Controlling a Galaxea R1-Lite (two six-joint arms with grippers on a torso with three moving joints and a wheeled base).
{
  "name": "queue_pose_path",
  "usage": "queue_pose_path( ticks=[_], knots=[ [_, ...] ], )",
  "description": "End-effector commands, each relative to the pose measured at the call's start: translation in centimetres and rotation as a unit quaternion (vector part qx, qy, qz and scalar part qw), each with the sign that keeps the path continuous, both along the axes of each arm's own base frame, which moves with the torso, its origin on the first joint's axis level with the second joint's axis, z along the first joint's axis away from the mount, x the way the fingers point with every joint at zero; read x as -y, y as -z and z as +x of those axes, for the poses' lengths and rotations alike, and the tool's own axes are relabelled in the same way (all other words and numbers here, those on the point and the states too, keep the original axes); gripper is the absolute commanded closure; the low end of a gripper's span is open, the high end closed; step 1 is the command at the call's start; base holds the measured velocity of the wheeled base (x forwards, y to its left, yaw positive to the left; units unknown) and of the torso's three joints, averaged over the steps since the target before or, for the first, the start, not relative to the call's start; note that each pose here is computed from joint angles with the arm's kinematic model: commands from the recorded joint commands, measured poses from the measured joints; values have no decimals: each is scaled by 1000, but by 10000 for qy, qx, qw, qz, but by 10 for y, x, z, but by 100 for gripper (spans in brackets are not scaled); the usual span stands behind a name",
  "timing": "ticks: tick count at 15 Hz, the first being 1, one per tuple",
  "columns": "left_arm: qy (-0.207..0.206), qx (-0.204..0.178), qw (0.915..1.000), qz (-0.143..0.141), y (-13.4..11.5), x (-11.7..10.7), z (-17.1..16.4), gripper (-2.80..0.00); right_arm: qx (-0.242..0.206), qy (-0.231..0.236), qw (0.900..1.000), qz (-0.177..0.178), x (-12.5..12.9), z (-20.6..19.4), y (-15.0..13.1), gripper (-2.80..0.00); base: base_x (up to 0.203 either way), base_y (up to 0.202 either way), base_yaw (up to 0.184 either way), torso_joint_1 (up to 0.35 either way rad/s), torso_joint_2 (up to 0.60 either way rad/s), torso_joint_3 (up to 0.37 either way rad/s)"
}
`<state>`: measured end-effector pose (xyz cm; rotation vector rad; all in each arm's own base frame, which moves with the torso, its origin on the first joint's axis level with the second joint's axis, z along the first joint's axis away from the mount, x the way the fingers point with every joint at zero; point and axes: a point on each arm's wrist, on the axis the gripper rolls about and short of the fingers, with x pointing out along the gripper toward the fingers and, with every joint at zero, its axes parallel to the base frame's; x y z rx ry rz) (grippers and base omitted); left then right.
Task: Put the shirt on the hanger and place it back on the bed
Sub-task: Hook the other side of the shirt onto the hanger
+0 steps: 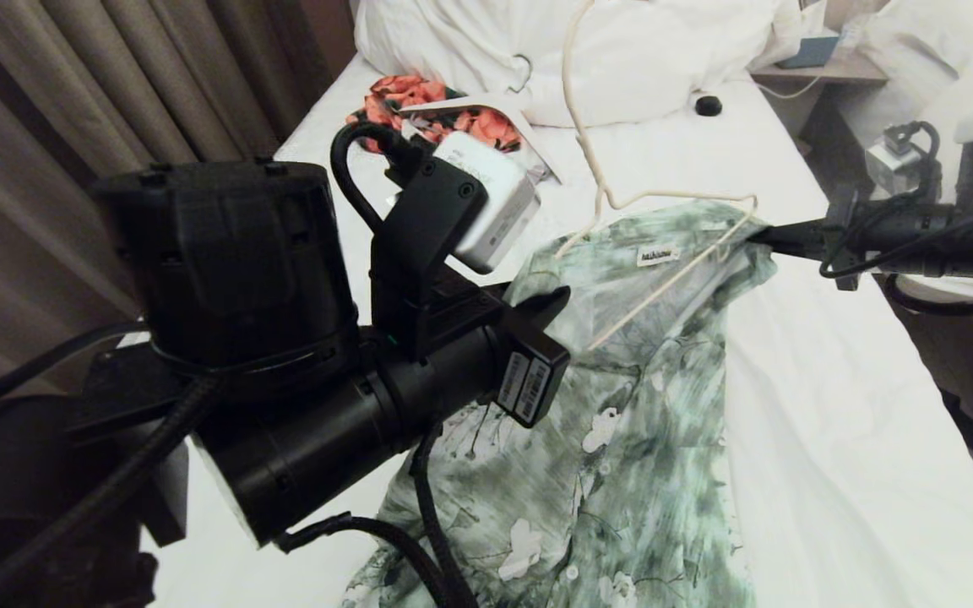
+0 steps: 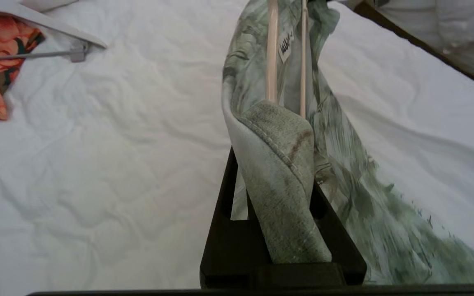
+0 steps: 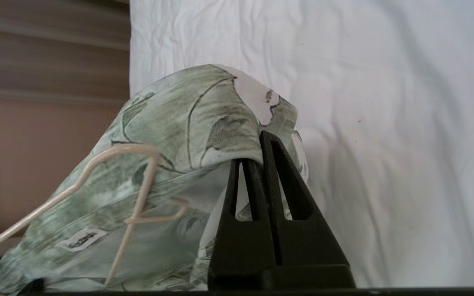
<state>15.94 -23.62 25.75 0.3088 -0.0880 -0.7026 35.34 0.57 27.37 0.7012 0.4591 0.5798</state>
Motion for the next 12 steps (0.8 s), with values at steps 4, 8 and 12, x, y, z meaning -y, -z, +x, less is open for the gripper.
queue_pose_path(
  ticks=[4, 8, 12],
  knots=[
    [-6, 41, 10000, -47, -2, -1, -1, 0, -5, -15, 10000, 15, 0, 14, 3, 0, 0, 0, 0, 0, 0, 0],
    [27, 36, 10000, -39, -2, 0, -2, 0, 157, -50, 9999, 11, -3, 14, -8, 0, 0, 0, 0, 0, 0, 0],
    [27, 23, 10000, -20, -1, 0, -2, 0, 158, -39, 9999, 10, -2, 12, -15, 0, 0, 0, 0, 0, 0, 0]
  ],
)
